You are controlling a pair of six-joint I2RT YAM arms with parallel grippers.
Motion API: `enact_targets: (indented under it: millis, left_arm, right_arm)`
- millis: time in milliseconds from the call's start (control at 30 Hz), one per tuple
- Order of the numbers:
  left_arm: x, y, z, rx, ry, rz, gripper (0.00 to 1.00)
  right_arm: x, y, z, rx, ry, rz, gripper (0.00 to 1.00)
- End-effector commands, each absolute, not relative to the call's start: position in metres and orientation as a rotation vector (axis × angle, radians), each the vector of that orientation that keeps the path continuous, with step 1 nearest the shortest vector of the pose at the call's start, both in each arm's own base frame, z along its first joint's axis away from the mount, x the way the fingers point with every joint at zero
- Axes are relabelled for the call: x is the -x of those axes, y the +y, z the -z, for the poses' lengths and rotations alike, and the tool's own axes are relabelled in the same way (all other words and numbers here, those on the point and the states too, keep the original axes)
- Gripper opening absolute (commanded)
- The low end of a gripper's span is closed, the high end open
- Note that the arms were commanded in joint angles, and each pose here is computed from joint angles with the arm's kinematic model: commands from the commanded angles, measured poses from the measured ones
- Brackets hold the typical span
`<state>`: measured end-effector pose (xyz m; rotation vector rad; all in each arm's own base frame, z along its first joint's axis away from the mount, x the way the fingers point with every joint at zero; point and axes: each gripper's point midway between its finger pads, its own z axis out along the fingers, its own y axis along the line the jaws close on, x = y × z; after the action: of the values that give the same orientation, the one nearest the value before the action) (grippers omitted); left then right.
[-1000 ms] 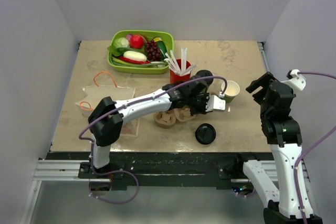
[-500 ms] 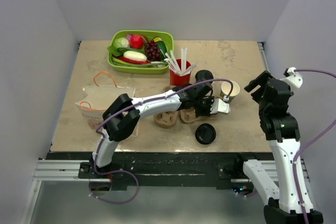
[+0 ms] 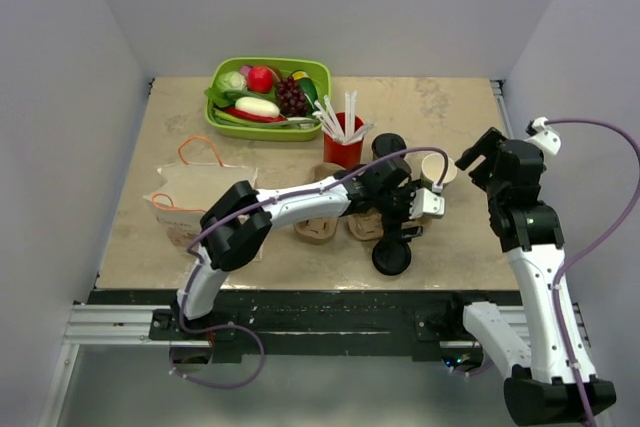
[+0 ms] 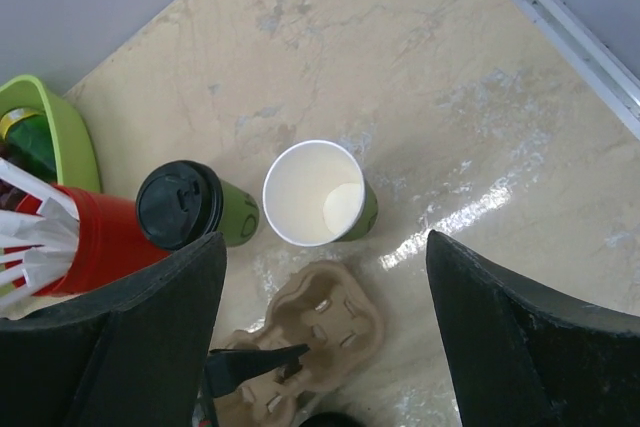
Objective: Pack the takeout coffee
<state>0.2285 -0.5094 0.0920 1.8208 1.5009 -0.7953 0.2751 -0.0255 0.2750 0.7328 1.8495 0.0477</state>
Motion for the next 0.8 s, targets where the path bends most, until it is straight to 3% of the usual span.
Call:
enact_targets:
  millis: [0,233,367,600,767]
  left_arm:
    - [-0.227,-0.519,-0.218,-1.59,1.362,0.87,0.97]
    - [-0.222,-0.459,-0.315,-1.164,1.571,0.877,1.0]
    - [-0.205,-0.385,-0.346,-0.848,1.701,0.881,1.0]
    - [-0.189,-0.259,-0.368,-0.292,1.826,0.822,1.0]
    - [-0.175,-0.206,-0.365,-0.034,1.906,0.818,0.99]
  right_arm:
    - [-0.296,-0.009,-0.288,-0.634,1.854,-0.131,0.85]
    - [-0.312,0.038,-0.304,-0.286,1.885,-0.326,0.86]
    - [-0.305,0.075,-0.3,-0.071,1.906,-0.484,0.85]
    - [-0.284,0.141,-0.212,0.103,2.2,-0.358,0.83]
    - [-0.281,0.125,-0.149,0.037,2.419,-0.119,0.79]
